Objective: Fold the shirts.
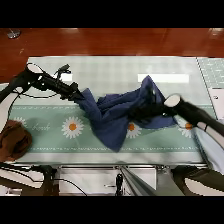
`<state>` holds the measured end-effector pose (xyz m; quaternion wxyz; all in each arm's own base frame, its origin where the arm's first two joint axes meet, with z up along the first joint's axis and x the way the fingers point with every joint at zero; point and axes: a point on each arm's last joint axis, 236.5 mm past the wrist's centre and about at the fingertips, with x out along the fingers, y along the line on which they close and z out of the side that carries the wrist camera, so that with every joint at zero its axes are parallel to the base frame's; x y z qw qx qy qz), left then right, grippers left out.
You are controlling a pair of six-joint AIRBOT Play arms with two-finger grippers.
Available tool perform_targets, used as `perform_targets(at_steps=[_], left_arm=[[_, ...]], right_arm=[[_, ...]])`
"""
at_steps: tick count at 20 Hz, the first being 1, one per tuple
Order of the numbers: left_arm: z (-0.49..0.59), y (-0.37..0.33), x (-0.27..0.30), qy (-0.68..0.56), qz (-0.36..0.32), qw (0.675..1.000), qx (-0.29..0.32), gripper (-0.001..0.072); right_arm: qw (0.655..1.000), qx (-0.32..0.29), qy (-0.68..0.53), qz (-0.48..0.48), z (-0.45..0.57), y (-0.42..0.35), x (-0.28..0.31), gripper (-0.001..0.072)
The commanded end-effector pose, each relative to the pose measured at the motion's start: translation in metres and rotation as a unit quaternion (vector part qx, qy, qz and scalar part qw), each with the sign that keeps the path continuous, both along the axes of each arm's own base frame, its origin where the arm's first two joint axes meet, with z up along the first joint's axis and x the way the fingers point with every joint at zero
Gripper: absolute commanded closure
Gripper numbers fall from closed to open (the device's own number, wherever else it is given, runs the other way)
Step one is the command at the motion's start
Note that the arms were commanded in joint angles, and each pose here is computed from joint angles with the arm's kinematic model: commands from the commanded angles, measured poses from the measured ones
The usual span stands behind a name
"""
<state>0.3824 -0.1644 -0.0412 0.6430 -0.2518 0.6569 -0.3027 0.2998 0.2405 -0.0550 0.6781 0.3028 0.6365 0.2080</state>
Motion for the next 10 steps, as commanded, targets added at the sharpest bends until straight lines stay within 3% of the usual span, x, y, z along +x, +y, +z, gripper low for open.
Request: perform_targets(at_steps=[1,3,6,10], left_arm=[[0.046,0.004,0.040,-0.099,0.051,0.994,-0.016,0.0680],[0.138,0.002,0.081,-0.226,0.105,0.965,-0.077,0.0679],[0.308,0.022,0.111,-0.421,0.192,0.878,-0.125,0.0679],[0.501,0.059,0.051,-0.625,0.236,0.736,-0.111,0.0680]], right_arm=[[0.996,-0.004,-0.073,0.046,0.073,-0.027,0.045,0.0695],[0.987,-0.007,-0.159,0.036,0.155,-0.049,0.087,0.0695],[0.953,-0.002,-0.301,0.034,0.300,-0.062,0.110,0.0695],[0.894,-0.023,-0.440,0.087,0.434,-0.062,0.049,0.0695]])
